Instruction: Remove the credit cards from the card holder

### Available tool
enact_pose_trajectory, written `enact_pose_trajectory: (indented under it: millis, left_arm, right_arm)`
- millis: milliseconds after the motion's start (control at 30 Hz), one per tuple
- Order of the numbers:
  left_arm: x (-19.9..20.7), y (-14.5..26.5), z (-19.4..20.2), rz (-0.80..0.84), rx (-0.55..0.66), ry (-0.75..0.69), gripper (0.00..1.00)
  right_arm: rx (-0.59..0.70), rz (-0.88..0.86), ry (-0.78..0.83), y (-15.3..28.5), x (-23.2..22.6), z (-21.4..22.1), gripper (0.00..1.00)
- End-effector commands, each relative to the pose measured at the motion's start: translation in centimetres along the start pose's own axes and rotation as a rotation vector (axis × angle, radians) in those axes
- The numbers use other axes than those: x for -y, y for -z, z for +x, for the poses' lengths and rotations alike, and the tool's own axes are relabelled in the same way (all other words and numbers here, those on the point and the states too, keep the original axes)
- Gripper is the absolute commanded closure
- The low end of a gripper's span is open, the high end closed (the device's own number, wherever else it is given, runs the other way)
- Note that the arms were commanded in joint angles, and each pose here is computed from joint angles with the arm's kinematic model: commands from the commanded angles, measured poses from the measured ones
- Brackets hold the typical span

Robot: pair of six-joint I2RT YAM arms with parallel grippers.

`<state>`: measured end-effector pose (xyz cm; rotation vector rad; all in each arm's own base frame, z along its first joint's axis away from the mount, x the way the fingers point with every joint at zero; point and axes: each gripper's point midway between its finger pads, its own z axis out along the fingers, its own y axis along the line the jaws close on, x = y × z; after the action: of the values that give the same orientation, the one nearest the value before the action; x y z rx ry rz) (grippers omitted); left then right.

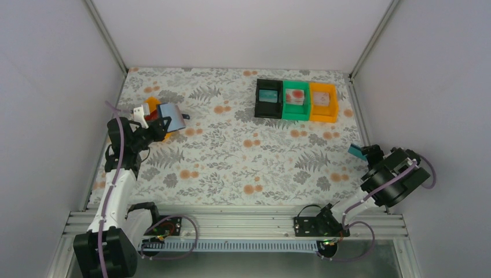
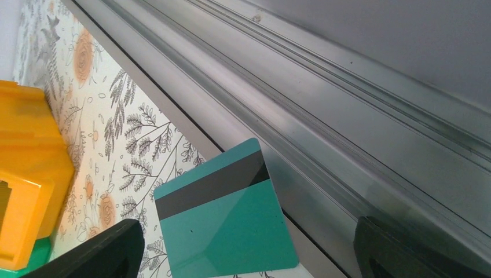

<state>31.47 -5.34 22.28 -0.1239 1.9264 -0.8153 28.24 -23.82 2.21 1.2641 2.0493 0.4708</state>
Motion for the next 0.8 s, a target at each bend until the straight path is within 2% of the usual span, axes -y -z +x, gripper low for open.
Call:
enact_pose_trajectory:
  millis: [0, 300, 767]
  left_arm:
    - [1.2, 0.3, -1.8, 0.039, 0.037, -0.039, 0.98]
    - [1.4, 0.3, -2.0, 0.048, 0.037, -0.04, 0.98]
    - [1.6, 0.3, -2.2, 0.054, 0.033, -0.034, 0.98]
  right_arm:
    - [0.028, 0.0, -0.024, -0.6, 1.3, -1.8, 0.09]
    - [-0.014, -0.037, -0.059, -1.5, 1.8, -1.2, 0.25]
    - [-0.013, -0.058, -0.074, -2.3, 3.0, -2.1, 0.43]
